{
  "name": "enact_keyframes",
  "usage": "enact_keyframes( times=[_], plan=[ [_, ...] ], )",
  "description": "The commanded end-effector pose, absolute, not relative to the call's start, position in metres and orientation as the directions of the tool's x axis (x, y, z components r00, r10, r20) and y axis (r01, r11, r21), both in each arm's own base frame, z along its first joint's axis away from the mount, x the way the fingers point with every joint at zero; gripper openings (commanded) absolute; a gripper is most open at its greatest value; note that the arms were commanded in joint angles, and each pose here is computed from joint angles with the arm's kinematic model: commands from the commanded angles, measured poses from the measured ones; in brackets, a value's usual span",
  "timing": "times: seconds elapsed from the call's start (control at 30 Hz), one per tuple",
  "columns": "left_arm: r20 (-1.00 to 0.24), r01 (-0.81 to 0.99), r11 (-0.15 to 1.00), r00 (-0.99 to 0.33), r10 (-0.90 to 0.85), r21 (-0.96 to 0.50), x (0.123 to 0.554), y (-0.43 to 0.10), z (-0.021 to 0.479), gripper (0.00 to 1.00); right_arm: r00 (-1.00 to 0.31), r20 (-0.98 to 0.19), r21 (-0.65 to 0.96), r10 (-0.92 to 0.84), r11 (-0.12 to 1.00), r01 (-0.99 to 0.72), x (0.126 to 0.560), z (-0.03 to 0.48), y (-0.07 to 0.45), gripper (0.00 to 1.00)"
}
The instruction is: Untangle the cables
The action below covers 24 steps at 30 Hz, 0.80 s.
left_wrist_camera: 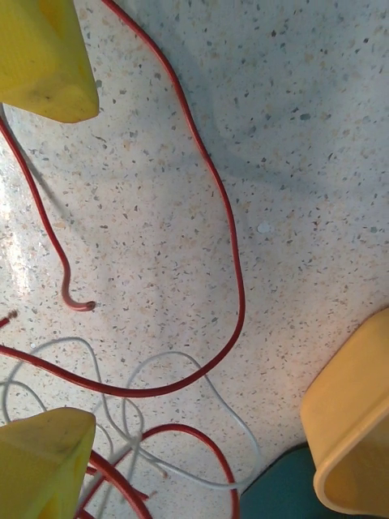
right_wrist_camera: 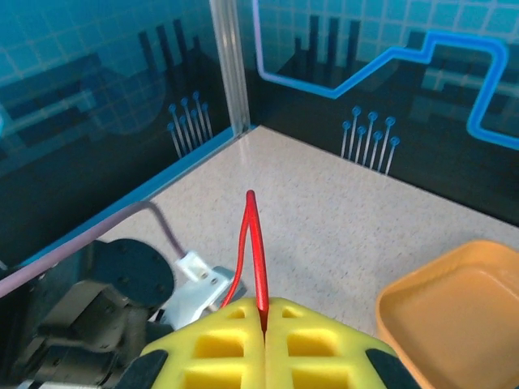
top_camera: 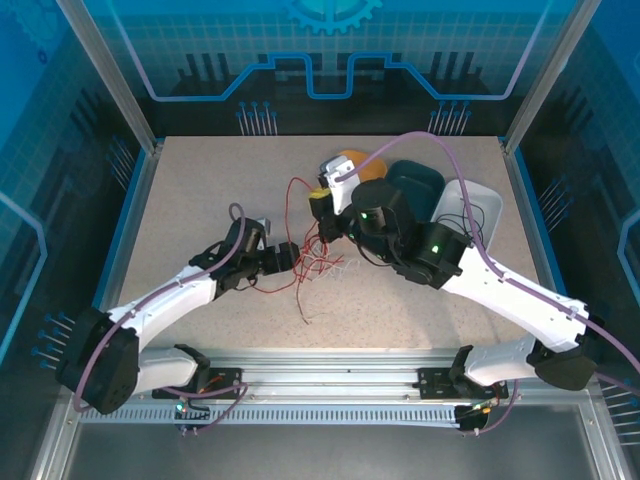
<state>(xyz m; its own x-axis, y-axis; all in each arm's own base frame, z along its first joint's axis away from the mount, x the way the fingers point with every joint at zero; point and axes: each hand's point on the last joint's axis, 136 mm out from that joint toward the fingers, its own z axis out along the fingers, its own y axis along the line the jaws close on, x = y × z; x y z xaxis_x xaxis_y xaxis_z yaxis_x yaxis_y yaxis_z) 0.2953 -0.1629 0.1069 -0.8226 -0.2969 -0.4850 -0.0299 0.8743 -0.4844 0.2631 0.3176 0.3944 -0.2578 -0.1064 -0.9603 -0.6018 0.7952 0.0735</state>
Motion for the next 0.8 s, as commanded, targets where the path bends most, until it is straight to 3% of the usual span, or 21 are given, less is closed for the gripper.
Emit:
enact_keyframes(
  times=[0.0,0.13,0.33,0.57,0.77],
  plan=[
    [-0.530,-0.068,0.888,-0.780,-0.332,-0.456,0.291,-0.146,0.119,0.92,-0.197,-0.980,0.080,-0.031,0.844,-0.531,0.272,0.406,0.309,0.00],
    [-0.587,-0.092,0.893,-0.723,-0.365,-0.441,0.286,-0.129,0.135,0.90,-0.224,-0.975,0.100,-0.005,0.885,-0.456,0.281,0.386,0.301,0.00],
    [-0.688,0.165,0.830,-0.655,-0.312,-0.533,0.281,-0.157,0.167,0.88,-0.288,-0.957,0.165,0.042,0.893,-0.418,0.290,0.365,0.301,0.00],
    [-0.805,0.369,0.805,-0.555,-0.210,-0.465,0.288,-0.199,0.187,0.90,-0.339,-0.939,0.215,0.065,0.879,-0.426,0.290,0.360,0.306,0.00],
    [-0.817,0.333,0.835,-0.535,-0.216,-0.439,0.309,-0.211,0.180,0.85,-0.356,-0.930,0.248,0.089,0.868,-0.431,0.287,0.364,0.307,0.00]
  ],
)
